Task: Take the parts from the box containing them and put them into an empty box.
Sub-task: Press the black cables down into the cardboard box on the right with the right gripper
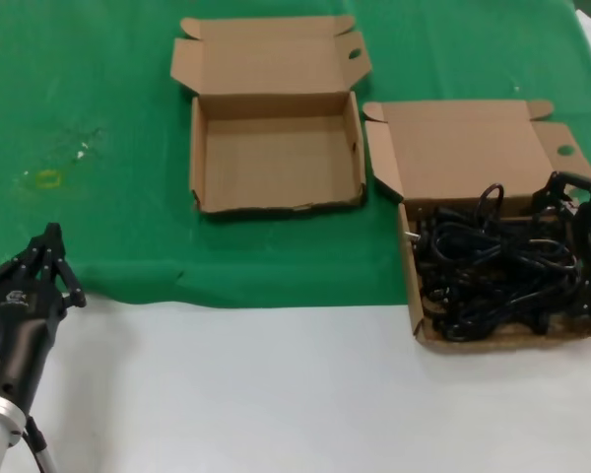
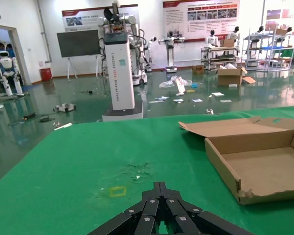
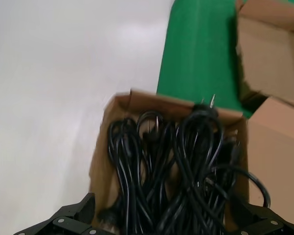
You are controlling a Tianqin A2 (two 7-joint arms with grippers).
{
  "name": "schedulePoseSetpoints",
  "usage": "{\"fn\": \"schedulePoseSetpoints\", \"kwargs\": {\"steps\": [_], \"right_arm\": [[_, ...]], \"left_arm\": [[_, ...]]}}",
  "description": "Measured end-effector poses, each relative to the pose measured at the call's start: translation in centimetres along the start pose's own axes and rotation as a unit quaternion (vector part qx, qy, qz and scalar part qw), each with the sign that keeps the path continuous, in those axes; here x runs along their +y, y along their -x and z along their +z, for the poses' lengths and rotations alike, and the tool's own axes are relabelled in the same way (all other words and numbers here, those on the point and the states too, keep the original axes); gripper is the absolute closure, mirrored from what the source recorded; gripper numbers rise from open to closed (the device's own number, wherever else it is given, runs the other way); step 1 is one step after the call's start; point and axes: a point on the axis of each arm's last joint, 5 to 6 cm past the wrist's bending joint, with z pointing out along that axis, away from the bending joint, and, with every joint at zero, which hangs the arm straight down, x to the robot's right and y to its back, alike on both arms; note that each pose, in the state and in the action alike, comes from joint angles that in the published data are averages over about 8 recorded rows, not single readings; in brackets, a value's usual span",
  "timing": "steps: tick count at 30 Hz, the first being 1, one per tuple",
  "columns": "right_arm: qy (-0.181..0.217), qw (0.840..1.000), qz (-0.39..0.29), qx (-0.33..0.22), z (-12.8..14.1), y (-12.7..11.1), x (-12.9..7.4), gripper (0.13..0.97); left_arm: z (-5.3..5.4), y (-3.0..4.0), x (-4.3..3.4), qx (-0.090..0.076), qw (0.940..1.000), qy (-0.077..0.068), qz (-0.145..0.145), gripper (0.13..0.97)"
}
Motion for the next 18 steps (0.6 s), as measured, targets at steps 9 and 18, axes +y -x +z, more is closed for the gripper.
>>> {"fn": "schedulePoseSetpoints", "kwargs": {"steps": [9, 18], "right_arm": [[0.018, 0.999, -0.026, -0.007, 1.5, -2.3, 0.7, 0.13], [0.019, 0.999, -0.028, -0.004, 2.0, -3.8, 0.5, 0.136]], "left_arm": [[0.0, 0.0, 0.0, 0.0, 1.0, 0.0, 0.0, 0.953], [0.0, 0.0, 0.0, 0.0, 1.0, 0.0, 0.0, 0.953]]}}
